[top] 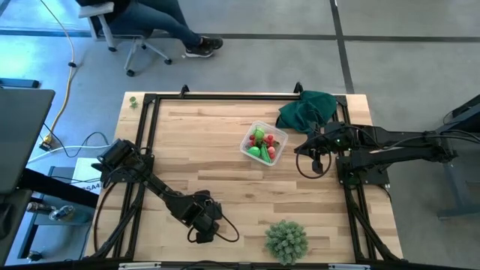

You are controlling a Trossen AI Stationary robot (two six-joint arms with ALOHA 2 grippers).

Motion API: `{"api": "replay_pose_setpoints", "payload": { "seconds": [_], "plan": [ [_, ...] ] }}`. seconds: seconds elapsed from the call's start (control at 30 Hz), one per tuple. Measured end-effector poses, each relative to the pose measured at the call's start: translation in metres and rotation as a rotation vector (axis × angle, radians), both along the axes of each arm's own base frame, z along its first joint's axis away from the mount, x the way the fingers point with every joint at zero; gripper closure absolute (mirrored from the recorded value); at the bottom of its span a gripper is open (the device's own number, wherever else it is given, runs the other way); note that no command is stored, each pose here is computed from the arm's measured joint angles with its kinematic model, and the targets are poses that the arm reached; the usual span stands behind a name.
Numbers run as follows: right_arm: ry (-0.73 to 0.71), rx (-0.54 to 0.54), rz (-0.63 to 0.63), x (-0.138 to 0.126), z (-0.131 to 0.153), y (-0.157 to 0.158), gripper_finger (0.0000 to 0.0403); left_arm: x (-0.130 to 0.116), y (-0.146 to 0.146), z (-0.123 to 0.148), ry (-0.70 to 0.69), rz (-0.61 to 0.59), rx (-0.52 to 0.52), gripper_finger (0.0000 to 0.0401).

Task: Pick and placing Produce into tupperware
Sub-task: Put the pink peach into the transparent bin

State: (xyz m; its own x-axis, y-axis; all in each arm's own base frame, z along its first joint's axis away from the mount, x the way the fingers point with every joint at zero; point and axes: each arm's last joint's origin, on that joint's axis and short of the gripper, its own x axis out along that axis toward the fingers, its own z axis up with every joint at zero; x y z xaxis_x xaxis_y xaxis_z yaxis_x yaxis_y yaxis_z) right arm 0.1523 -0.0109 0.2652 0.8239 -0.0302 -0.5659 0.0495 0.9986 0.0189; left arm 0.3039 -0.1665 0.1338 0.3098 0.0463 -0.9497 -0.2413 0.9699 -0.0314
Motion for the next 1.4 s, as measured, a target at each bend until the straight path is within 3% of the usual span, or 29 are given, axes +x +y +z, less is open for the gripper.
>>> {"api": "replay_pose_setpoints", "payload": {
  "seconds": [0.4, 0.9, 1.13, 1.4],
  "plan": [
    [0.000, 0.000, 0.000, 0.0000, 0.0000, 0.0000, 0.0379, -0.0010, 0.0006, -0.0001, 0.011, 0.000, 0.007, 0.0199],
    [0.000, 0.000, 0.000, 0.0000, 0.0000, 0.0000, 0.0379, -0.0011, 0.0011, -0.0002, 0.012, -0.005, 0.017, 0.0294],
    [0.000, 0.000, 0.000, 0.0000, 0.0000, 0.0000, 0.0379, -0.0010, 0.0010, -0.0002, 0.009, -0.017, 0.025, 0.0292],
    [-0.001, 0.000, 0.000, -0.0001, 0.0001, 0.0000, 0.0379, 0.0038, 0.0012, 0.0007, -0.064, -0.066, 0.102, 0.0296]
  ]
}}
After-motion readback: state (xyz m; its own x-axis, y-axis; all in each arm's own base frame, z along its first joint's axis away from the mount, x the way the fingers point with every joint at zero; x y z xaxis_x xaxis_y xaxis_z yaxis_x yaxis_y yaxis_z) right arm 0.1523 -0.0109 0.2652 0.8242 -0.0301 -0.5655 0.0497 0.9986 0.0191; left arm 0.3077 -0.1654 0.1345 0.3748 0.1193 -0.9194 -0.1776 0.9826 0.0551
